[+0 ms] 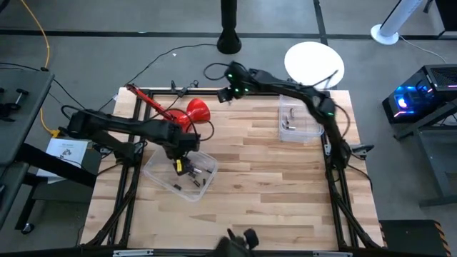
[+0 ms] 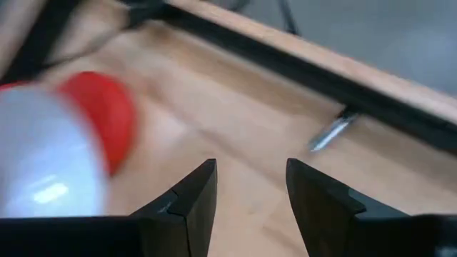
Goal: Sort batteries
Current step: Put the silver battery into the top transparent bin
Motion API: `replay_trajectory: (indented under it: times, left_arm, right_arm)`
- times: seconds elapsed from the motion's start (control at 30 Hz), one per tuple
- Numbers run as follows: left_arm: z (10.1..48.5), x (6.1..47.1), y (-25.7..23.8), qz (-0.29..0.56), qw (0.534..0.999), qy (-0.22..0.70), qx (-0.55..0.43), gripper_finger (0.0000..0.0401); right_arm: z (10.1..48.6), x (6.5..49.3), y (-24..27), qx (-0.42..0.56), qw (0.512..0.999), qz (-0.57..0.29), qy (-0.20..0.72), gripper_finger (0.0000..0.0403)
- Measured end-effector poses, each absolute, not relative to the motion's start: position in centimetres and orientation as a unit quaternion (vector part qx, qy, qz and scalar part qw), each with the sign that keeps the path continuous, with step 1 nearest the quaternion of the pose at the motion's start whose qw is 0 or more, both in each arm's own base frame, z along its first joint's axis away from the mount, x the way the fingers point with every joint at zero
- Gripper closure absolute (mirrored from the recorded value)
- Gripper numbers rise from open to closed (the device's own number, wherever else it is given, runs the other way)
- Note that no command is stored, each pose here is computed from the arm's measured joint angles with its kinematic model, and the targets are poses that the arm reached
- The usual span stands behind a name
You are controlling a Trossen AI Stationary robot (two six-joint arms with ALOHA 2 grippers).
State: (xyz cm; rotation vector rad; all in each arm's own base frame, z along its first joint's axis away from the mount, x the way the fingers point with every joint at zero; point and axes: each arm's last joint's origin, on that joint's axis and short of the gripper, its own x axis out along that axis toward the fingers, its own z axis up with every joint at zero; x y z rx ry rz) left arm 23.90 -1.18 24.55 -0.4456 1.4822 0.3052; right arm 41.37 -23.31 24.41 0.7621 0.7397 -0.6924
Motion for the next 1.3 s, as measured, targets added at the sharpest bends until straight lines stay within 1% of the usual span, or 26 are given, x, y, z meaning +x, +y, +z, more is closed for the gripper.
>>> replay_trajectory:
  times: [0.1,0.2,0.33,0.47,0.7,0.77,0.9,0.97,1.1,1.3]
  left_arm:
    - [25.2,23.5,-0.9,0.148,0.714,0.652,-0.206,0.0188]
    - [25.8,23.1,-0.6,0.174,0.725,0.634,-0.204,0.0188]
    - [26.4,22.7,0.0,0.204,0.737,0.61,-0.208,0.0188]
    - [26.7,22.6,0.2,0.216,0.74,0.595,-0.226,0.0188]
    - [27.0,23.1,0.1,0.207,0.757,0.573,-0.234,0.0188]
    - [27.0,23.1,0.0,0.204,0.76,0.571,-0.233,0.0188]
    - [27.0,23.4,-0.1,0.187,0.773,0.566,-0.218,0.0188]
    - [27.1,23.4,-0.1,0.18,0.777,0.565,-0.211,0.0188]
    - [27.1,23.4,-0.1,0.171,0.78,0.569,-0.198,0.0188]
    - [27.1,23.4,-0.1,0.17,0.781,0.569,-0.194,0.0188]
  right_arm:
    - [22.3,42.7,-25.2,0.354,0.769,-0.356,0.396,0.024]
    - [20.2,43.5,-26.8,0.37,0.735,-0.376,0.425,0.024]
    - [17.9,44.2,-28.2,0.405,0.696,-0.403,0.434,0.0247]
    - [15.7,43.6,-28.5,0.452,0.65,-0.435,0.428,0.0263]
    - [15.7,43.7,-29.6,0.502,0.638,-0.456,0.363,0.0277]
    - [15.7,43.6,-29.8,0.506,0.636,-0.456,0.363,0.0277]
    - [15.2,43.1,-30.0,0.518,0.616,-0.463,0.371,0.0277]
    - [14.5,42.9,-30.2,0.536,0.599,-0.463,0.374,0.0277]
    - [14.0,42.6,-30.8,0.575,0.578,-0.446,0.37,0.0276]
    - [13.8,42.2,-31.3,0.585,0.575,-0.43,0.377,0.0275]
